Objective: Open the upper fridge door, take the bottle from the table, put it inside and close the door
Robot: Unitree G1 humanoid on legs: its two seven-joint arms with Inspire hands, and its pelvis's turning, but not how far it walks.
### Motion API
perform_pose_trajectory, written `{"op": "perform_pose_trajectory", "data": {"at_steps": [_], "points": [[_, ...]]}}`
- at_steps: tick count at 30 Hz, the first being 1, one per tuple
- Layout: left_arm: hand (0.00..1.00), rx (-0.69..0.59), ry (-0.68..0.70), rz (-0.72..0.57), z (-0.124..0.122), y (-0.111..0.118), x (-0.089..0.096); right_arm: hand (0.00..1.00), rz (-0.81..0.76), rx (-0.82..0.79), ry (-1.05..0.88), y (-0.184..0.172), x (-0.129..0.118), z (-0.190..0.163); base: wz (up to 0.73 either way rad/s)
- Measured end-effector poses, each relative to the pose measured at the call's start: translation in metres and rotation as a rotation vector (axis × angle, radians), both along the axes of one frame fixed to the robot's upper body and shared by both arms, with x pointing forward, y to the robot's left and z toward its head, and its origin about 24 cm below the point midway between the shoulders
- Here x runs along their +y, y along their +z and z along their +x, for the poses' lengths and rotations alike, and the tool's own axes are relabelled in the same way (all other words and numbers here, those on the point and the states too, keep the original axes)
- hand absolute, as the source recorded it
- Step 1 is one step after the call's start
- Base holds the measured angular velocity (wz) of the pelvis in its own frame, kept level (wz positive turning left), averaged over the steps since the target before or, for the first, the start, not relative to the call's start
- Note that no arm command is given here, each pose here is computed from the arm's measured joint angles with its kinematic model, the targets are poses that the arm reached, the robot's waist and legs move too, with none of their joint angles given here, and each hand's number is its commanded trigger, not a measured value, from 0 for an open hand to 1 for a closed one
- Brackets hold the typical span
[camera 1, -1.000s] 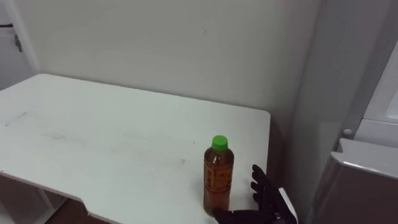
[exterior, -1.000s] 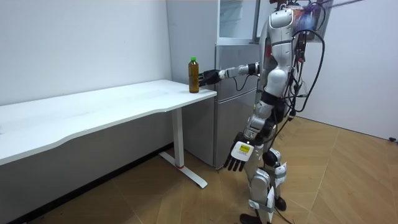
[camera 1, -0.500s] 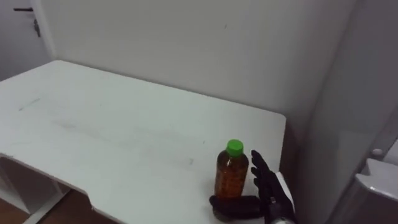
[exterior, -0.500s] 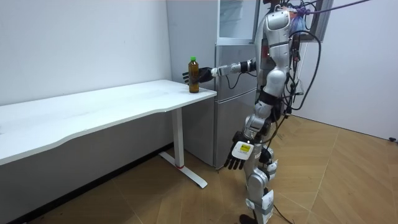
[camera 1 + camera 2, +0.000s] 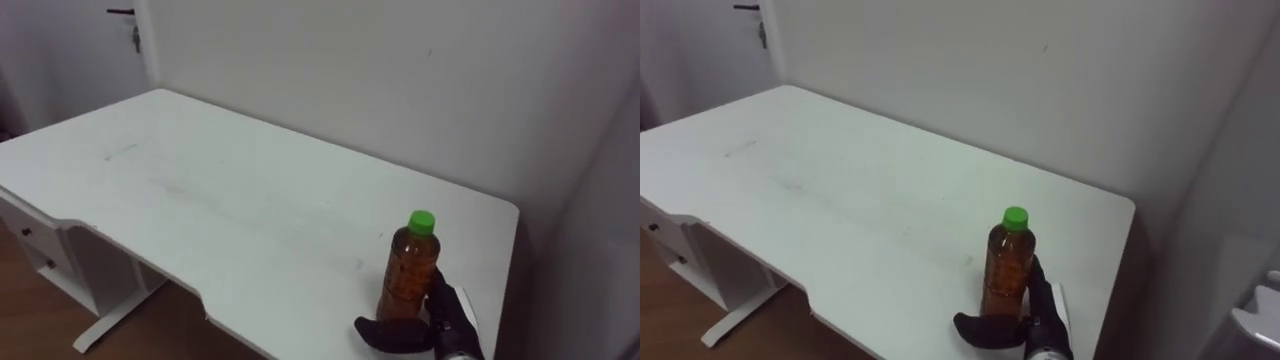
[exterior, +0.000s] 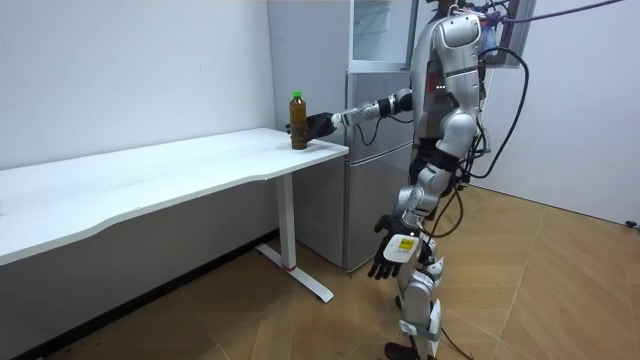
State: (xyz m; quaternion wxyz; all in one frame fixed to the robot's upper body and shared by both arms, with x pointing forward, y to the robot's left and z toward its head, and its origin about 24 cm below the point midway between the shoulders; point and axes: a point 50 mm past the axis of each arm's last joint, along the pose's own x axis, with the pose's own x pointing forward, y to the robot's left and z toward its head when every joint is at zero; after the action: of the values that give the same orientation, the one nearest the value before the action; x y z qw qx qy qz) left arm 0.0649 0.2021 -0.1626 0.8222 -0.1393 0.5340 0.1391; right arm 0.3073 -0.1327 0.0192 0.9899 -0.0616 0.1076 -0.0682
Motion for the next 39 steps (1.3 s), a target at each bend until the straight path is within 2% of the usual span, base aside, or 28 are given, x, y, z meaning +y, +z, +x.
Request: {"op": "perform_pose_trajectory", "data": {"at_steps": [24,39], "points": [[0.0,-0.011,0.004,0.005,-0.0016,0.0006,0.0012,0.0,-0.012,0.017,-0.044,-0.0096,-0.0051,-0.0018,0.01],[0.0,-0.012,0.026,-0.014,-0.0031,-0.0002,-0.0004,0.0,0.127,0.003,-0.079,-0.0005,0.0027,0.0073,0.0]]}}
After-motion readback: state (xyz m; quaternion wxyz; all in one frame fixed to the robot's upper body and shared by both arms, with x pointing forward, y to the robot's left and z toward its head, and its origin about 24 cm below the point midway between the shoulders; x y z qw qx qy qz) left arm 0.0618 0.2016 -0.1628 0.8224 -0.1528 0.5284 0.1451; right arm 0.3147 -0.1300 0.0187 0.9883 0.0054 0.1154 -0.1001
